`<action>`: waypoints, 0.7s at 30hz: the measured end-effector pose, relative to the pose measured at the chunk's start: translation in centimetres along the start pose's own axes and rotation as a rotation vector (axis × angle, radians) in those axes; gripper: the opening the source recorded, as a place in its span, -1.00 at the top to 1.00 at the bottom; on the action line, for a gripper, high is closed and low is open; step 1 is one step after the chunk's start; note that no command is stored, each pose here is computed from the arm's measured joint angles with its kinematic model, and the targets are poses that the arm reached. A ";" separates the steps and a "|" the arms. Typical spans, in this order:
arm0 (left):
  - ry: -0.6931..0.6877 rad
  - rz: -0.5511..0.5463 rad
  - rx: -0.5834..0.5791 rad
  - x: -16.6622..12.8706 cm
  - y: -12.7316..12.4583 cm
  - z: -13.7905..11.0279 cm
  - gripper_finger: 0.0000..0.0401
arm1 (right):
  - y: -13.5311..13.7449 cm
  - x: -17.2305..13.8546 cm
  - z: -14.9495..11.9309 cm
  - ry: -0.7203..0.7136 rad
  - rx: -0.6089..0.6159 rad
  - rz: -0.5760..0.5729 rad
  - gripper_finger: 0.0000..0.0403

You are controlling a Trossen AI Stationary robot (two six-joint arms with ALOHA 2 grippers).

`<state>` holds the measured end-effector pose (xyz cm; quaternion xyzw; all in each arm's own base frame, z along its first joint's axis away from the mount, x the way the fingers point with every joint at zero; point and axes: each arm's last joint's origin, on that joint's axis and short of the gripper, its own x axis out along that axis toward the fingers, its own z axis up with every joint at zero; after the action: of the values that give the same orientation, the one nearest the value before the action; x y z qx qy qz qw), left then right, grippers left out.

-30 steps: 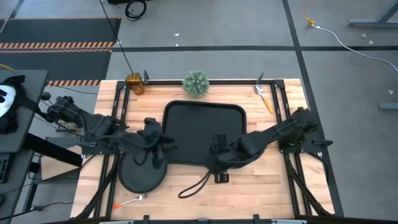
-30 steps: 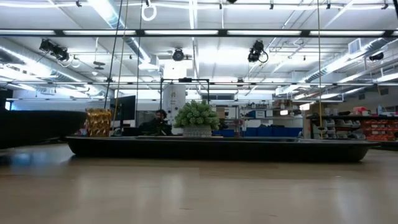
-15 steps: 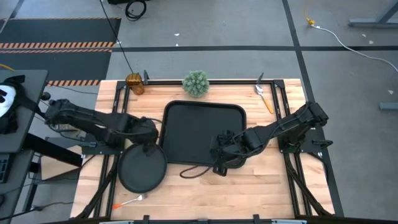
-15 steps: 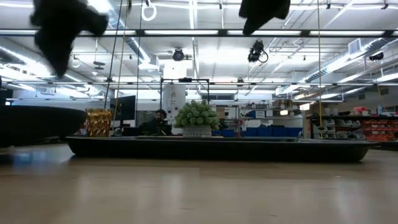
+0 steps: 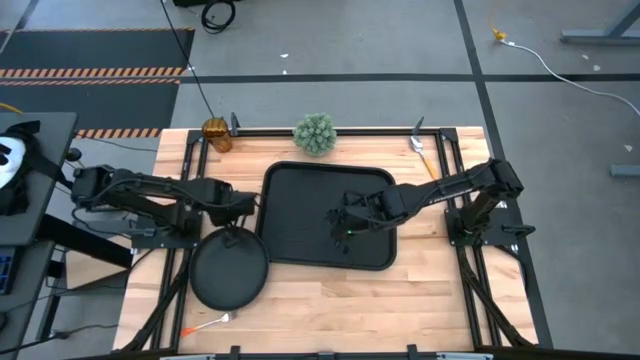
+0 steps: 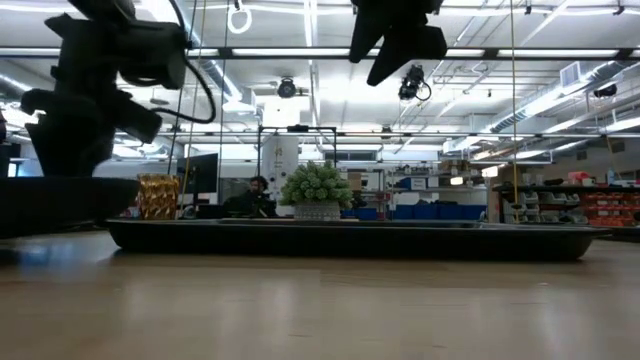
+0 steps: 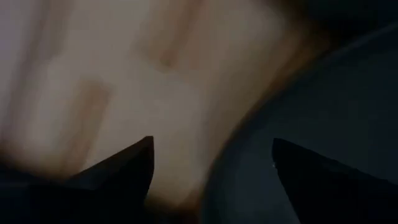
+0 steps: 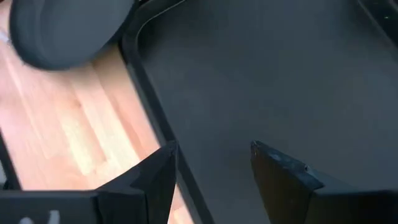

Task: Pick and place plate/cup/fork/spoon on tray
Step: Put the black plate on the middle of the black serving tray

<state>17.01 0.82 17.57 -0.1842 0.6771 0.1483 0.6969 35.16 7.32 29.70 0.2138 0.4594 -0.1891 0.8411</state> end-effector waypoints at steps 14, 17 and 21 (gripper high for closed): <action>0.025 -0.062 0.078 2.1 -0.5 -0.7 0.26 | -1.1 0.3 0.7 0.028 -0.011 -0.013 -0.04; 0.047 -0.073 0.066 2.3 -0.9 -0.8 0.61 | -1.4 0.3 0.6 0.047 -0.034 -0.033 -0.04; 0.077 -0.134 0.036 2.2 -1.6 -1.1 0.93 | -1.9 -0.5 0.4 0.072 -0.062 -0.054 -0.04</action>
<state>16.80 -1.17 15.47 -0.2223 0.6921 0.0820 0.6819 34.17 5.60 29.94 0.1815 0.5005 -0.1897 0.8250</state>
